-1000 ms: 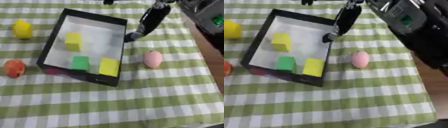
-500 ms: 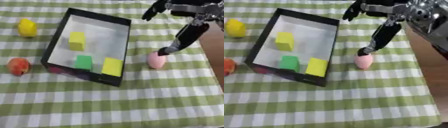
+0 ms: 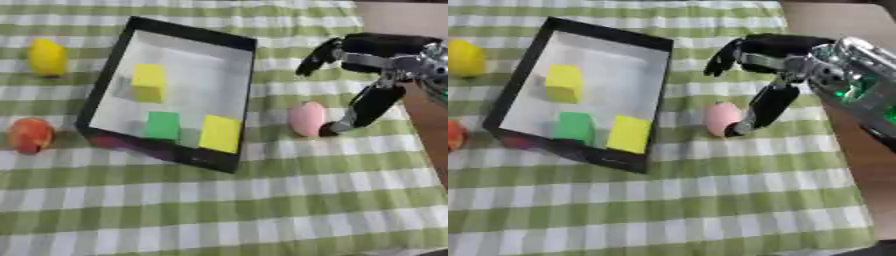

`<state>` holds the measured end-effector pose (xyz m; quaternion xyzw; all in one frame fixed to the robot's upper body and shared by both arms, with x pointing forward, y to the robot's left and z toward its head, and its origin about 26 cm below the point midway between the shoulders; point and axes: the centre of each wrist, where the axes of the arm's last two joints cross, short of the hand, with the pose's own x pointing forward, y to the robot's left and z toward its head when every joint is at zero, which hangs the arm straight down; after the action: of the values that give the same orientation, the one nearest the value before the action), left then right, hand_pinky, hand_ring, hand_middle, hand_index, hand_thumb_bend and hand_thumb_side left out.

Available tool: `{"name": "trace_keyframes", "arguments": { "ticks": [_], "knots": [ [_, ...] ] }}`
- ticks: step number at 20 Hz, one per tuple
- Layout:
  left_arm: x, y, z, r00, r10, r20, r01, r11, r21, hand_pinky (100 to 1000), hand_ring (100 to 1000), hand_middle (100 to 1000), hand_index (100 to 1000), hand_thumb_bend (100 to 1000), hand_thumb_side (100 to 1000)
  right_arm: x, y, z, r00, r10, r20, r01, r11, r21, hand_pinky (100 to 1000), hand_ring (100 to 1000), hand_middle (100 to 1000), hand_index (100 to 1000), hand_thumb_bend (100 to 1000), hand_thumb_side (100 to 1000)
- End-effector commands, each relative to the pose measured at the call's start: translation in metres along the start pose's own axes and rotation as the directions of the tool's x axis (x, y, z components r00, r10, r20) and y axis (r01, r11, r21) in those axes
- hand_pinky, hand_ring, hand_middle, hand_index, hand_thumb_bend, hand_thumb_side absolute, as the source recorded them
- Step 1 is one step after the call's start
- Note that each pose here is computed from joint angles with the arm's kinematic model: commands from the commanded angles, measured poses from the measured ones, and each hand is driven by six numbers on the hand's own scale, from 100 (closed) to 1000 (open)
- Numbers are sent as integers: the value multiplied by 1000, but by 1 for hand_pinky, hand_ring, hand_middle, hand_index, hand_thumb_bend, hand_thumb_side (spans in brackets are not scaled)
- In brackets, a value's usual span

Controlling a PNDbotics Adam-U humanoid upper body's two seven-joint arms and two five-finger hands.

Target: Pick up objects on the table and place them in the box.

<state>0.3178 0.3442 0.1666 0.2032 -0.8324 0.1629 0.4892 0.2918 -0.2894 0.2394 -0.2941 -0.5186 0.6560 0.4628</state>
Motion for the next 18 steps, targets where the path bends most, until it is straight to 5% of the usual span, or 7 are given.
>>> {"name": "trace_keyframes", "arguments": {
  "ticks": [1,18],
  "knots": [
    [8,0,-5,1000,1,29,-1,1000,-11,759,729,729,871,849,644,1,-3,4,999,24,-31,-24,999,-23,866,834,732,822,597,196],
    [7,-4,-3,1000,13,19,-13,1000,-18,759,734,729,869,848,645,-23,27,-36,988,6,-153,-11,999,-32,850,817,714,803,539,123]
  ]
}}
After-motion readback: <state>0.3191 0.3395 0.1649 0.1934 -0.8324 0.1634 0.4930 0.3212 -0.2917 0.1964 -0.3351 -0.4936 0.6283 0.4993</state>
